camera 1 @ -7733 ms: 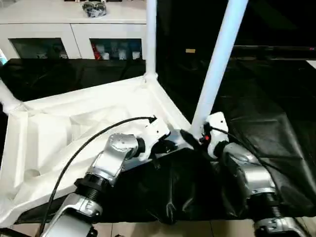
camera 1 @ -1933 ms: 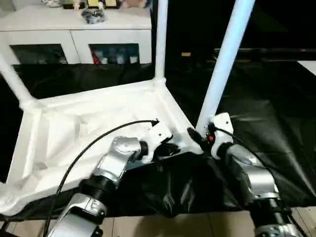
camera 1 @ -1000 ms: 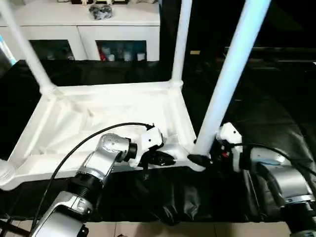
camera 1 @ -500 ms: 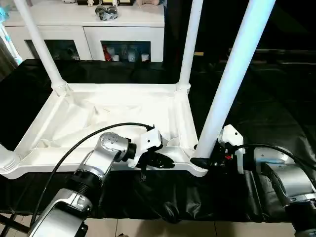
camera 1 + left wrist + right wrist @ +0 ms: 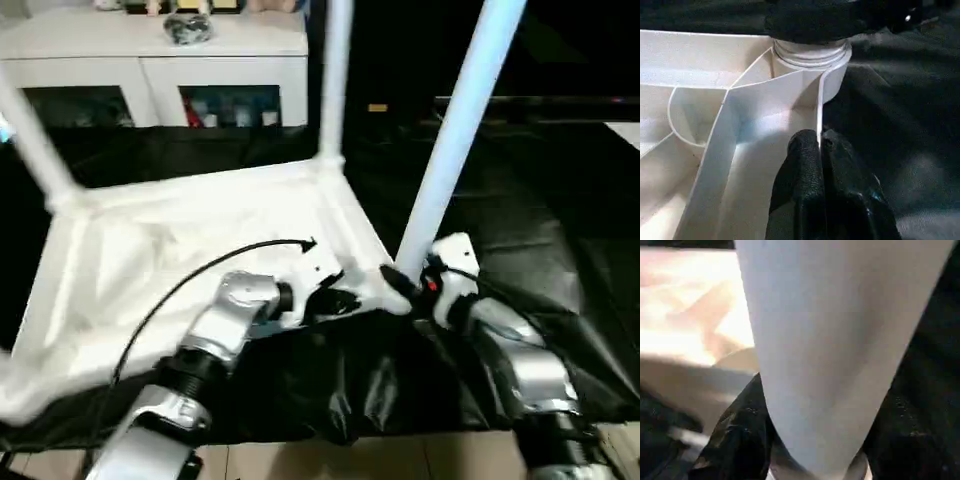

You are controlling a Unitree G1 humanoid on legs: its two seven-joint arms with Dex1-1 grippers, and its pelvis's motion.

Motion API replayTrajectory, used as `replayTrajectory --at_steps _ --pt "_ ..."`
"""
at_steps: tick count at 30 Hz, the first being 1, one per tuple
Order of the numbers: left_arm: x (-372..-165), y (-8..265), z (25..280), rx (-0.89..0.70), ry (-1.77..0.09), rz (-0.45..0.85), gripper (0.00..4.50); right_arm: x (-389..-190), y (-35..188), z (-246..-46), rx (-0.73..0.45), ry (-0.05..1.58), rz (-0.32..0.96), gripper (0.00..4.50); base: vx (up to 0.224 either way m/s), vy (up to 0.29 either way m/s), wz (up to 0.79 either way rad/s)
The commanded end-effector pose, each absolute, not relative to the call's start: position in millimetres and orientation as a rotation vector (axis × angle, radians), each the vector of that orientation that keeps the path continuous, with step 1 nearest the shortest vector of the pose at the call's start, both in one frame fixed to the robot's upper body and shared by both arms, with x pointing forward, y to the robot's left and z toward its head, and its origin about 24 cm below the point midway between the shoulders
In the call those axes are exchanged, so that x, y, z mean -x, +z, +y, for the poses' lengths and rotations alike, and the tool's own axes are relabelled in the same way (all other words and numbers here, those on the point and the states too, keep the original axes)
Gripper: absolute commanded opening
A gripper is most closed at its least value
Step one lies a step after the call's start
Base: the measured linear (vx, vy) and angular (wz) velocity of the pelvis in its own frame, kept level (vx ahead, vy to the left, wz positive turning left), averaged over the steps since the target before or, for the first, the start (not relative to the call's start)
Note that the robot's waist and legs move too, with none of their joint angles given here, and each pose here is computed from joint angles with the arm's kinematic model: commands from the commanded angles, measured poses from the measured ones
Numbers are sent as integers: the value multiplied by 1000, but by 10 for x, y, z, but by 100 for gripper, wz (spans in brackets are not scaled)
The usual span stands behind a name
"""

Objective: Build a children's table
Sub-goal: Rotate leg to tighten

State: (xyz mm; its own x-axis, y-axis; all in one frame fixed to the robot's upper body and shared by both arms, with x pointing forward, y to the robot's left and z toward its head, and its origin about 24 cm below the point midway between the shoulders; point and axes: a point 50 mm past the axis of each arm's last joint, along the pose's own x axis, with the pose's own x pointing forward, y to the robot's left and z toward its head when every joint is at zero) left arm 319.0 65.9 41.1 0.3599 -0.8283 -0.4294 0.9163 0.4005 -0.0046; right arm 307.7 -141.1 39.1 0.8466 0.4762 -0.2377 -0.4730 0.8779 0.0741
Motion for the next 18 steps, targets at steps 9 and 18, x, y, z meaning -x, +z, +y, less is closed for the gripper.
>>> replayTrajectory --at_steps 9,18 --pt "-3139 610 321 -230 -1222 260 0 -2939 288 -949 -163 718 331 307 0 0 0" --pt "-3130 625 508 -280 -1337 271 0 -2753 293 -1174 29 1018 351 313 0 0 0"
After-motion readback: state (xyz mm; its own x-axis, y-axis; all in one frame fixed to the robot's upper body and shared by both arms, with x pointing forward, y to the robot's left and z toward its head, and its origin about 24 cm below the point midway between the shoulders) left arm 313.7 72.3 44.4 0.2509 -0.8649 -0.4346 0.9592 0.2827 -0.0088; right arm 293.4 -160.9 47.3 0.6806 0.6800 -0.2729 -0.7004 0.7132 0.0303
